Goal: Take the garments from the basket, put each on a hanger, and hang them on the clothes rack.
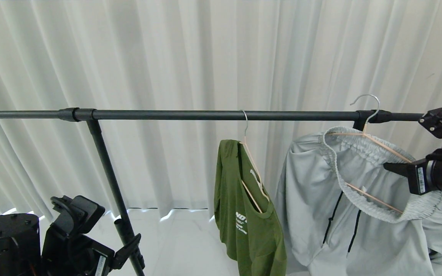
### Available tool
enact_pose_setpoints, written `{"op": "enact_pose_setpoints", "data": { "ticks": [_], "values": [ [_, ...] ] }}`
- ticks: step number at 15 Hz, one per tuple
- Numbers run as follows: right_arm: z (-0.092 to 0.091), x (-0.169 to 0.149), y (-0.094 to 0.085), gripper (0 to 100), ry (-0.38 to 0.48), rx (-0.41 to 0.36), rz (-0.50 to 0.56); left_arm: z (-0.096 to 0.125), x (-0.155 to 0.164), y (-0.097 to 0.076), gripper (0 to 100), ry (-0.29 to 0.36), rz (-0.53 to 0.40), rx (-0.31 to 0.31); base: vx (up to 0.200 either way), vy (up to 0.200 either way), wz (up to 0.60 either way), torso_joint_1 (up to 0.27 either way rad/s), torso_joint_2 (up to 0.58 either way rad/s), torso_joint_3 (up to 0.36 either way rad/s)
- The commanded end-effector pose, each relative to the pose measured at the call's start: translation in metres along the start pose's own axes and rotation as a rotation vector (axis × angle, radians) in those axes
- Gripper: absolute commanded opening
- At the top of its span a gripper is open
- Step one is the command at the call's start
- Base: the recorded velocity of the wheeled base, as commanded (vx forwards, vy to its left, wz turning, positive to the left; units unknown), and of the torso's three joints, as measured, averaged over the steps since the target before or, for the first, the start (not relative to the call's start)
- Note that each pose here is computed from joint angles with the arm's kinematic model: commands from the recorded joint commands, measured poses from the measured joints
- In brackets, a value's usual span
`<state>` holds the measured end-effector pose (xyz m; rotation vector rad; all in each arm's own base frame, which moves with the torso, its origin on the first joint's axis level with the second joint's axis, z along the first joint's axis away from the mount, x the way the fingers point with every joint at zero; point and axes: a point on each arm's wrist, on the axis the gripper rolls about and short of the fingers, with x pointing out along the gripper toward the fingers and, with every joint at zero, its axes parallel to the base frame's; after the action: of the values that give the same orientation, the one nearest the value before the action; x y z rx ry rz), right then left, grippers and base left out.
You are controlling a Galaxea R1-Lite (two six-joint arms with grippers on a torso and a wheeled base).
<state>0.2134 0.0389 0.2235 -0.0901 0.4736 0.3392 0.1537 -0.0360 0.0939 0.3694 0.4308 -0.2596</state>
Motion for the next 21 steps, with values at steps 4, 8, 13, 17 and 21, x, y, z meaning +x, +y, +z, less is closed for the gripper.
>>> {"op": "enact_pose_setpoints", "data": {
  "ticks": [4,8,13,17,21],
  "values": [
    [0.013,0.06,-0.008,0,0.049,0.004,0.008,0.0,-0.003,-0.001,100,-0.011,-0.003,0.004,0.0,0.0,0.0,0.0,0.0,0.0],
    [0.013,0.09,-0.013,0,0.073,0.008,0.01,0.0,-0.006,-0.002,100,-0.018,-0.007,0.006,0.0,0.0,0.0,0.0,0.0,0.0],
    [0.009,0.1,-0.013,0,0.097,0.009,0.012,-0.001,-0.009,-0.005,100,-0.027,-0.024,0.019,0.0,0.0,0.0,0.0,0.0,0.0],
    [0.01,0.101,-0.012,0,0.085,0.007,0.015,-0.001,-0.009,-0.005,100,-0.028,-0.024,0.019,0.0,0.0,0.0,0.0,0.0,0.0],
    [0.011,0.094,-0.007,100,0.073,0.002,0.02,-0.001,-0.011,-0.005,100,-0.035,-0.02,0.014,0.0,0.0,0.0,0.0,0.0,0.0]
  ]
}}
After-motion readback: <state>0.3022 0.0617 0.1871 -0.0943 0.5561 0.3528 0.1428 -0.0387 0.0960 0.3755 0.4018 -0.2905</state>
